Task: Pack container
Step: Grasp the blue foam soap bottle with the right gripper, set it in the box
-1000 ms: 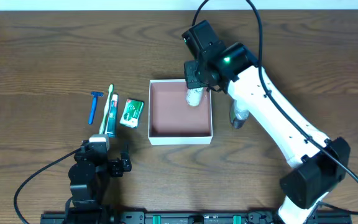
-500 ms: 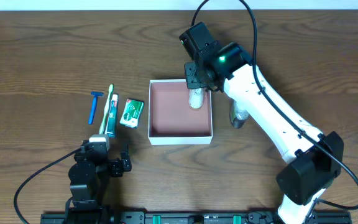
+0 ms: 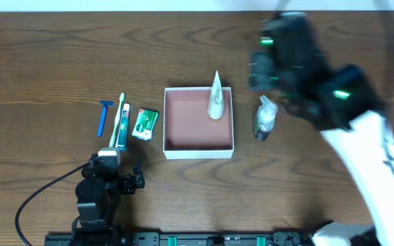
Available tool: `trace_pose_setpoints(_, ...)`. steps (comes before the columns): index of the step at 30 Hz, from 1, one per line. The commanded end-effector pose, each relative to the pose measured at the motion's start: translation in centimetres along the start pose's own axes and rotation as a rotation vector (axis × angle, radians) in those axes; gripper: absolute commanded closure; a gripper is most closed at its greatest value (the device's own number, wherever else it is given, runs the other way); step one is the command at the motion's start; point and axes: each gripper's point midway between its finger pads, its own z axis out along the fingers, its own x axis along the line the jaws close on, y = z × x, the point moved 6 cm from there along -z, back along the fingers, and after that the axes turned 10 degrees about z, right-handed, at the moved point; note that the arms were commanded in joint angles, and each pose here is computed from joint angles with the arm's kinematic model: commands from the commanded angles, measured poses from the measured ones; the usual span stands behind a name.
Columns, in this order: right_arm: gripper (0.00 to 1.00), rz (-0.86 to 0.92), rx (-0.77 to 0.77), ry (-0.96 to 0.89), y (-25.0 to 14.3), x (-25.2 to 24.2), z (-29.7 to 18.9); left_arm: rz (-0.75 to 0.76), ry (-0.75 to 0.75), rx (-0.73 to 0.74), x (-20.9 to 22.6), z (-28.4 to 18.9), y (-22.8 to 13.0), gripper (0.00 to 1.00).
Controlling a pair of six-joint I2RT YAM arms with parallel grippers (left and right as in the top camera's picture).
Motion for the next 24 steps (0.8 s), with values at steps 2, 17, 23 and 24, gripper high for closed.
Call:
trace_pose_setpoints(2, 0.28, 0.018, 0.165, -0.097, -1.7, -2.5, 3.1, -0.009, -0.018, 0.015, -0.3, 0.3, -0.7, 0.02)
trace_pose_setpoints(17, 0.21, -0.015, 0.515, -0.159, -11.8, -4.0, 13.5, -0.009, -0.018, 0.015, -0.3, 0.3, -0.7, 0.02)
trace_pose_setpoints(23, 0.25, -0.015, 0.499, -0.156, -13.9, -4.6, 15.8, -0.009, -0.018, 0.015, -0.3, 0.3, -0.7, 0.02)
trace_pose_setpoints(24, 0.26, -0.015, 0.495, -0.158, -14.1, -4.7, 16.1, -0.009, -0.018, 0.015, -0.3, 0.3, -0.7, 0.02)
